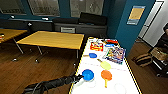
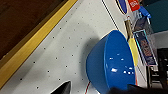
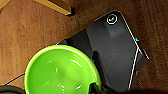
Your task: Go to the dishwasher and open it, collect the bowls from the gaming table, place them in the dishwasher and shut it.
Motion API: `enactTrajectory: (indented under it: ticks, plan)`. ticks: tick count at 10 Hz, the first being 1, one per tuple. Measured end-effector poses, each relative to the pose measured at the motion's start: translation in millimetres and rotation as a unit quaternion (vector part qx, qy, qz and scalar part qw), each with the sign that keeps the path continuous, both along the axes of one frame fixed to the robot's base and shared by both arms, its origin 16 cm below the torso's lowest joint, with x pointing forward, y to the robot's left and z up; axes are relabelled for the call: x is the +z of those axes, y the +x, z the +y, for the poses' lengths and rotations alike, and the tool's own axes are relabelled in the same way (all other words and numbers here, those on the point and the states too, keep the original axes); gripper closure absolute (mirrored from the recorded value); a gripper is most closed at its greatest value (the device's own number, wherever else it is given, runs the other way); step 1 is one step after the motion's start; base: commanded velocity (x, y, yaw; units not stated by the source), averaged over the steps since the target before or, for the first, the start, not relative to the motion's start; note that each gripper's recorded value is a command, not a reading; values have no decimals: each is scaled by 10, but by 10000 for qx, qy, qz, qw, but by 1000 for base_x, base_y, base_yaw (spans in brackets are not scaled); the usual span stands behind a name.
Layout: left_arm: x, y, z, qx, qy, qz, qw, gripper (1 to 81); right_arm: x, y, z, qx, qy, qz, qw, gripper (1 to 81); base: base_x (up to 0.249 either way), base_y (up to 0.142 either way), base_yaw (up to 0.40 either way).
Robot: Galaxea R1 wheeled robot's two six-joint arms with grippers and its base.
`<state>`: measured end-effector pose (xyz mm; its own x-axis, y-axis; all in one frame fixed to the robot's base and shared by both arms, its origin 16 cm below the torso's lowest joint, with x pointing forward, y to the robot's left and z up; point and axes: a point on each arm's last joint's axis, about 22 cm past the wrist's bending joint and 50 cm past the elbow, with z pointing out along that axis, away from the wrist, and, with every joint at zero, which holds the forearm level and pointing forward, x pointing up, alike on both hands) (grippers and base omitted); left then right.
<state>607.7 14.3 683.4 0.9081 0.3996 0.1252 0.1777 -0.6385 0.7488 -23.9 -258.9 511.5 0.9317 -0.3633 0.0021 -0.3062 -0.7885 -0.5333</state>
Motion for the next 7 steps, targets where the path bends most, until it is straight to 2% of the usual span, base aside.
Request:
enactTrajectory:
  ticks: [1,2,5,7]
  plan:
    - [-62,-106,-25,-69,67,268,9996,10,-2,1,15,-3,9,0,10000,811,0,0,0]
    - [-74,-154,-75,-100,67,373,9992,10,-7,3,47,-3,25,-1,10000,811,0,0,0]
    - [-113,-224,-78,-151,111,505,9985,10,-20,-1,45,-4,11,2,10000,811,0,0,0]
    - [-86,-264,-220,-226,52,506,9985,10,-22,-3,42,-2,6,4,10000,811,0,0,0]
